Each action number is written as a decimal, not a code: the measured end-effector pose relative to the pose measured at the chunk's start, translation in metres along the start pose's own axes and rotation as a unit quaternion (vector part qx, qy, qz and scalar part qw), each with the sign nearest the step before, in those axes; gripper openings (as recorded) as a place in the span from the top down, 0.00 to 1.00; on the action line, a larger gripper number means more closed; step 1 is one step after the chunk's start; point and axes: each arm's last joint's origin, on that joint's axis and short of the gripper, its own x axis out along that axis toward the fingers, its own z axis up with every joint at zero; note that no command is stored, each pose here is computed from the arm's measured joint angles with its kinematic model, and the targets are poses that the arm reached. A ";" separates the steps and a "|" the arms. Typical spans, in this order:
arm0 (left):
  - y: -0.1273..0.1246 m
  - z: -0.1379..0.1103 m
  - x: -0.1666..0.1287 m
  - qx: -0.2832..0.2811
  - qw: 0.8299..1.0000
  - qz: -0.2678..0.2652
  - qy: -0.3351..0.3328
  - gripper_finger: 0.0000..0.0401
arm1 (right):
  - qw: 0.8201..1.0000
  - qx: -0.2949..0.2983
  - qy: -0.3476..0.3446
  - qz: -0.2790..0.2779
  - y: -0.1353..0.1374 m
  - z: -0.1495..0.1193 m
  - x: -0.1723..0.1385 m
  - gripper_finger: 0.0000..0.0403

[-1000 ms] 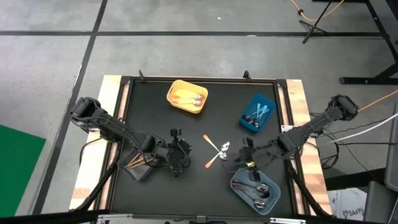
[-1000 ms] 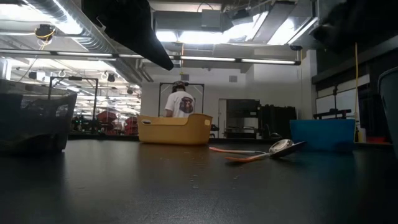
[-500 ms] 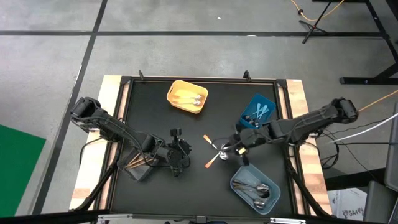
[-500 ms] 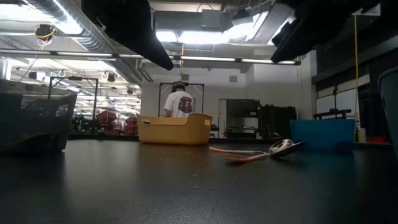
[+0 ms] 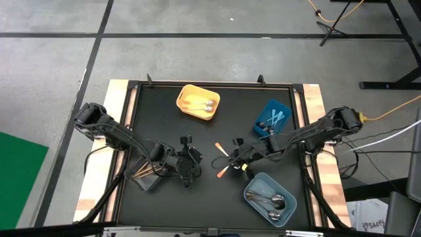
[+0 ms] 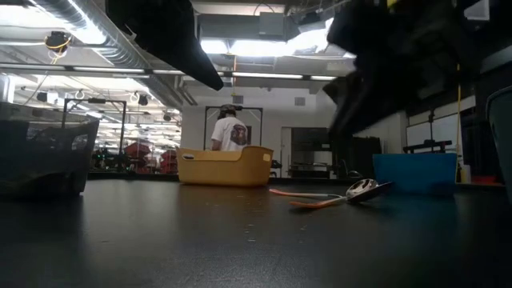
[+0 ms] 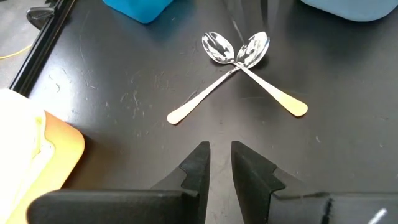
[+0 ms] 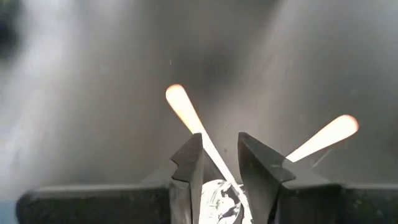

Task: Sort silverware by color (type)
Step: Put the orange spoon into the yellow bin

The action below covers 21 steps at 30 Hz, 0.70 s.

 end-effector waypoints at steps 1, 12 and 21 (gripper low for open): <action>0.000 0.000 0.000 0.000 1.000 0.000 0.000 0.85 | 1.000 0.000 0.009 0.000 0.000 -0.002 0.005 0.78; 0.000 0.000 0.000 0.000 1.000 0.000 0.000 0.85 | 0.997 0.008 0.073 -0.006 -0.005 -0.023 0.036 0.78; 0.000 0.000 0.000 0.000 1.000 0.000 0.000 0.85 | 0.996 0.023 0.092 -0.008 -0.016 -0.030 0.045 0.78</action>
